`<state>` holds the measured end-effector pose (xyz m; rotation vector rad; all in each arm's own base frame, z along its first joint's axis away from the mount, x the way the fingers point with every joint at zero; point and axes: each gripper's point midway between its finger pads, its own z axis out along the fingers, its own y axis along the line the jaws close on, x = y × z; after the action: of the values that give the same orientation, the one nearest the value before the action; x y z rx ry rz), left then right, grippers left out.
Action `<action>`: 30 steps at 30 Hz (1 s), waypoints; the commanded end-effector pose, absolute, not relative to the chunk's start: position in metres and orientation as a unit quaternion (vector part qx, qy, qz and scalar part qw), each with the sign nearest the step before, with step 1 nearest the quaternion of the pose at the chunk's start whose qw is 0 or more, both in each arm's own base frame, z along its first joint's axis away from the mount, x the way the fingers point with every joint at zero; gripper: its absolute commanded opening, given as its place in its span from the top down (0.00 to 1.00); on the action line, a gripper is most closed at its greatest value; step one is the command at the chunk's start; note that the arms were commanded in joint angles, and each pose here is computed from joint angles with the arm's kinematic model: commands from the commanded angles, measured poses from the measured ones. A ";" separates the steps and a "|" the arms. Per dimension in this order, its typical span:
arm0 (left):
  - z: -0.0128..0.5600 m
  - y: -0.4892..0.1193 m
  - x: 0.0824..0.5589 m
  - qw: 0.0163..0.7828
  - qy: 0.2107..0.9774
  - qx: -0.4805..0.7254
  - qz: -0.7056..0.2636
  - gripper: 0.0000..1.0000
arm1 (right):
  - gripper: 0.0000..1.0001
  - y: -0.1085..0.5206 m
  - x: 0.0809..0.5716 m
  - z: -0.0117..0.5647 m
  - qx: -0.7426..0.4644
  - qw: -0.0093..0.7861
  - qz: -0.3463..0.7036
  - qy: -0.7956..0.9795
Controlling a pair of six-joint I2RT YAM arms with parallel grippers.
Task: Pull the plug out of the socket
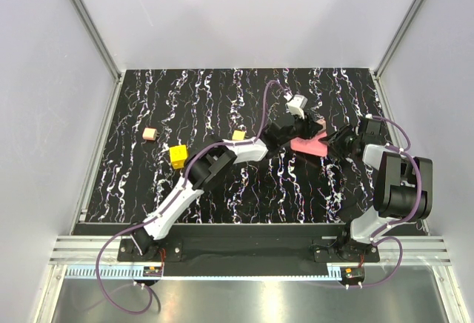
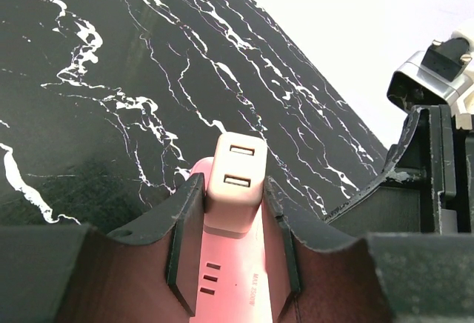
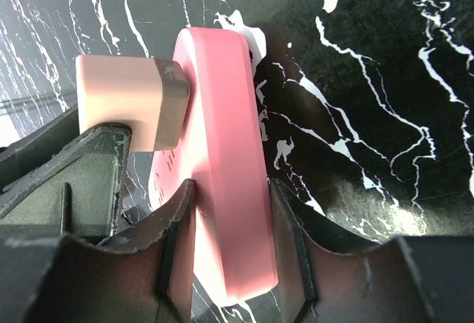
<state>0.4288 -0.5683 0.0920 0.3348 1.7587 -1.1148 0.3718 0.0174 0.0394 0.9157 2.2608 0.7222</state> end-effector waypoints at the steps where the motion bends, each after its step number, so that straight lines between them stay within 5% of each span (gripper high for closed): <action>1: 0.184 -0.553 0.455 0.562 0.634 0.084 -0.524 1.00 | 1.00 -0.003 0.324 -0.013 0.382 0.216 0.158 0.884; 30: 0.222 -0.549 0.440 0.619 0.610 0.142 -0.474 1.00 | 1.00 -0.003 0.325 -0.013 0.380 0.216 0.156 0.886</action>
<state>0.4335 -0.5637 0.1448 0.3785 1.5878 -1.0868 0.3726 0.0203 0.0397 0.9112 2.2643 0.7197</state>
